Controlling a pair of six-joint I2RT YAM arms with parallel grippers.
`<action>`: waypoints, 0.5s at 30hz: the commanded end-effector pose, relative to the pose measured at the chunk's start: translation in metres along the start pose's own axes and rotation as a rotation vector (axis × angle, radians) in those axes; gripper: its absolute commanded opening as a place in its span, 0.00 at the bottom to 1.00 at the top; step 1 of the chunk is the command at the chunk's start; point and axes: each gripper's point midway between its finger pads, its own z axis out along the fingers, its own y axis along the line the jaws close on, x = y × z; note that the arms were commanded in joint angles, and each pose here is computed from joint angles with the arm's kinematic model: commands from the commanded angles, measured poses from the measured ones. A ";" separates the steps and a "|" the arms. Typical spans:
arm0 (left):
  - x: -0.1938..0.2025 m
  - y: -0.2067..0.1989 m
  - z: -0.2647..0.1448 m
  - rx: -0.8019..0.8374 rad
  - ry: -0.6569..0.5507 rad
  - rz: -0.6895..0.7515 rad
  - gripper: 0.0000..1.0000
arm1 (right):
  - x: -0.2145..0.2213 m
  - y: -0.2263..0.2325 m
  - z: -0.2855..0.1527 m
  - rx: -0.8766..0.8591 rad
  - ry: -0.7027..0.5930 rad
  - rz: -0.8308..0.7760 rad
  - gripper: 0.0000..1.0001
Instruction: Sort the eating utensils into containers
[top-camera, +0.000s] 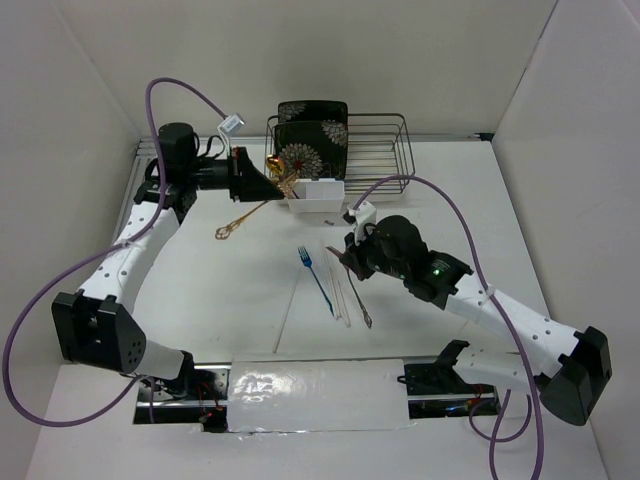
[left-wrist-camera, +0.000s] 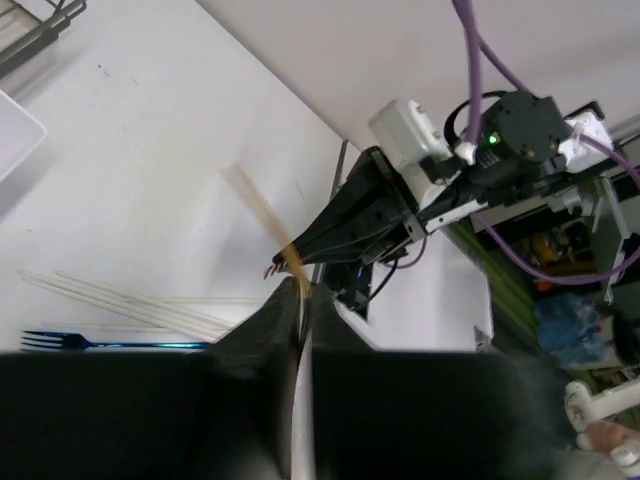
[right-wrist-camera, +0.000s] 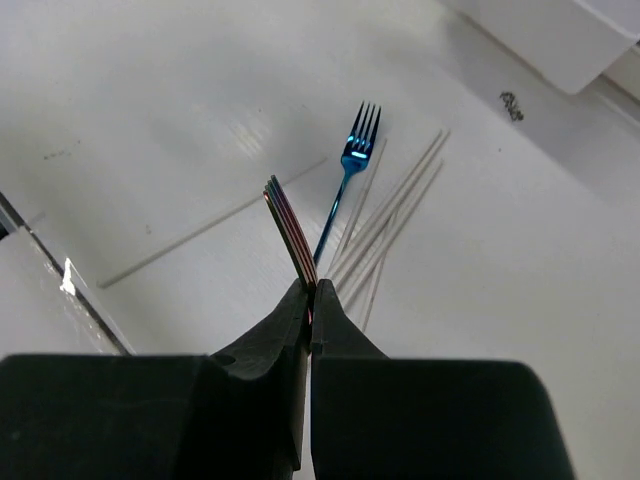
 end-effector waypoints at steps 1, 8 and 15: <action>-0.014 -0.019 -0.002 0.040 -0.009 0.043 0.00 | -0.001 0.005 -0.005 -0.021 -0.006 0.023 0.00; -0.014 -0.010 -0.005 -0.036 -0.029 0.099 0.00 | -0.015 -0.007 -0.006 0.062 -0.058 0.081 0.00; -0.012 0.003 -0.014 -0.148 -0.084 0.174 0.00 | -0.060 -0.023 -0.001 0.168 -0.169 0.141 0.00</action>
